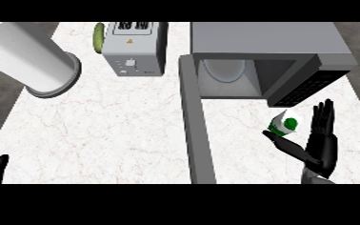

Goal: Pick up the milk, place it into the microwave and close the microwave

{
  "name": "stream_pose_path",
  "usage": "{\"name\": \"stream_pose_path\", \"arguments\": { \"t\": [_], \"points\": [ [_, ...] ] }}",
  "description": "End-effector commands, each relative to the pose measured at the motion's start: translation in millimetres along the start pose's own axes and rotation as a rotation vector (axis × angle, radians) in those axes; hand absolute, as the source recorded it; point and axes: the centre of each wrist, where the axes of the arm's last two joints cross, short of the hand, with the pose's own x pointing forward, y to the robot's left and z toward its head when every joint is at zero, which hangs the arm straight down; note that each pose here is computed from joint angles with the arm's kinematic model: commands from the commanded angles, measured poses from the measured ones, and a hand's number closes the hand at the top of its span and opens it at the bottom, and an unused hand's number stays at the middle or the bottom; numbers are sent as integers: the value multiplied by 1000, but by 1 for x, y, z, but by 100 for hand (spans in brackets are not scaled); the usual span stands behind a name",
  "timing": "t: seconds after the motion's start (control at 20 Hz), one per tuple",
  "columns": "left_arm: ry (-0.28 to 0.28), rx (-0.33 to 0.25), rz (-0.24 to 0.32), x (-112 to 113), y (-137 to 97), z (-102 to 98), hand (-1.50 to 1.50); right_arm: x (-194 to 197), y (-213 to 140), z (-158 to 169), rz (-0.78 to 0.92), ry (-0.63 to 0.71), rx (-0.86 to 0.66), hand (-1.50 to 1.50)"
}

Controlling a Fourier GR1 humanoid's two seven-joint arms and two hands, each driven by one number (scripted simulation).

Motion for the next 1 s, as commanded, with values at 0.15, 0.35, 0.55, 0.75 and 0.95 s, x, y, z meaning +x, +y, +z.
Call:
{"name": "stream_pose_path", "arguments": {
  "t": [0.15,0.35,0.55,0.75,0.95],
  "points": [
    [-13,12,-2,-12,3,4,-150,-31,15,-2,31,22,-46,-150],
    [13,5,0,9,-13,4,-150,-44,-5,-8,112,69,-126,-150],
    [5,8,1,1,4,3,-150,-52,-25,-12,173,76,-157,-150],
    [6,1,5,12,-6,-8,-150,-69,-50,5,142,95,-115,-150],
    [-6,-14,15,2,1,5,-150,-75,-45,12,-98,114,68,-150]
  ]
}}
